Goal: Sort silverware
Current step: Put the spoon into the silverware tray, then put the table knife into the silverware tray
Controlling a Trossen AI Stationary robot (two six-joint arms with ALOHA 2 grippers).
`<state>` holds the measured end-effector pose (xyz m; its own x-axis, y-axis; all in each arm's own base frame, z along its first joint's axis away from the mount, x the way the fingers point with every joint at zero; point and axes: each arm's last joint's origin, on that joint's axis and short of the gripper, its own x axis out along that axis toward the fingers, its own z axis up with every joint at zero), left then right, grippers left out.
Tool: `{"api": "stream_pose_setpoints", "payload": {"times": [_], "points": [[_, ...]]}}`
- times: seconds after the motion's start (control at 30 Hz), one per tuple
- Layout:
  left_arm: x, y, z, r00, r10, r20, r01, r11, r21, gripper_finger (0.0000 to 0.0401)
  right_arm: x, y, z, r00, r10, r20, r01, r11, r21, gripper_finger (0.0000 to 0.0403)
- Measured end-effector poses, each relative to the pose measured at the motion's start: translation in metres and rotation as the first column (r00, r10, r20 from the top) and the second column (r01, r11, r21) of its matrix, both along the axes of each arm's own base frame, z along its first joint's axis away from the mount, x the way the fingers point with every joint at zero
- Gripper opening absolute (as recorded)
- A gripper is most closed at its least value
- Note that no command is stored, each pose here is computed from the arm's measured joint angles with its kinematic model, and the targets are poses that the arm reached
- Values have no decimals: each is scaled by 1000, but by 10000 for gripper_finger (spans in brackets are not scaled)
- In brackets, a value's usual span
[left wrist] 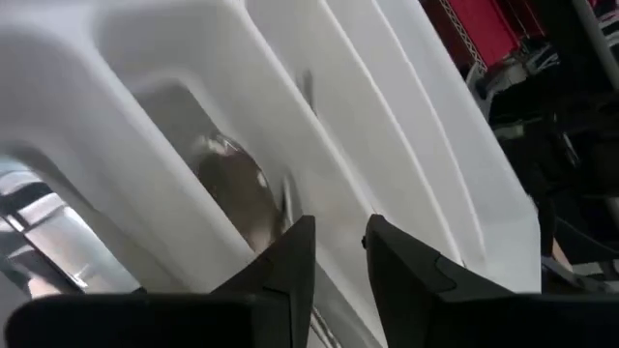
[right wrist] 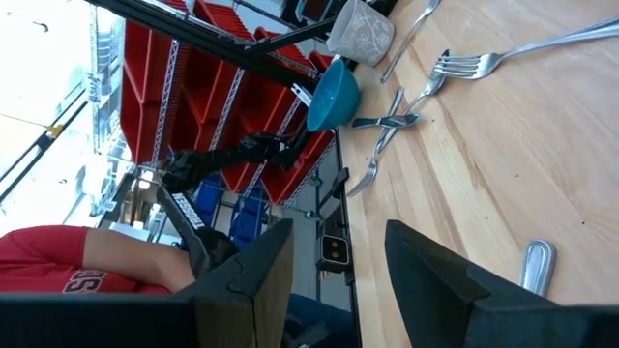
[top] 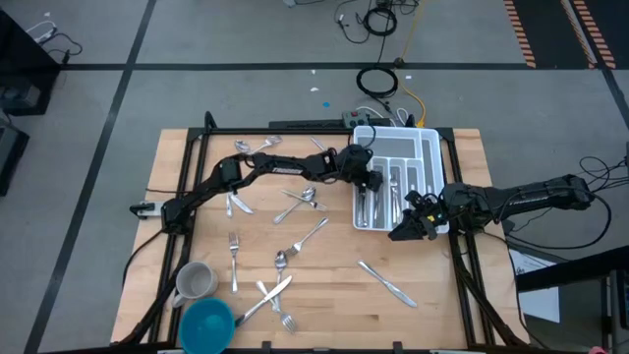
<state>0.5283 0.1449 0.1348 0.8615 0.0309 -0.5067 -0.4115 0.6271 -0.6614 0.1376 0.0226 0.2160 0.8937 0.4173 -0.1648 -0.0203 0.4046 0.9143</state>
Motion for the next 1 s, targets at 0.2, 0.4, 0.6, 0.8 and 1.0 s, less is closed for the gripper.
{"api": "stream_pose_setpoints", "payload": {"times": [0.2,0.4,0.6,0.8,1.0], "points": [[6,17,34,986,-126,105,133,990,-57,101,-2,0,-8,998,10,-67,-14,999,-52,155],[14,12,98,879,-375,296,401,916,-30,100,-5,2,-27,965,34,-260,-53,996,-65,155],[-12,-9,191,725,-559,403,569,815,107,100,1,18,-33,957,140,-256,-182,971,-152,155],[-84,-37,290,681,-656,325,561,753,344,100,10,44,-53,924,109,-366,-203,952,-229,155],[-163,-74,347,778,-615,127,477,712,516,100,17,77,-76,842,114,-528,-257,944,-205,155]]}}
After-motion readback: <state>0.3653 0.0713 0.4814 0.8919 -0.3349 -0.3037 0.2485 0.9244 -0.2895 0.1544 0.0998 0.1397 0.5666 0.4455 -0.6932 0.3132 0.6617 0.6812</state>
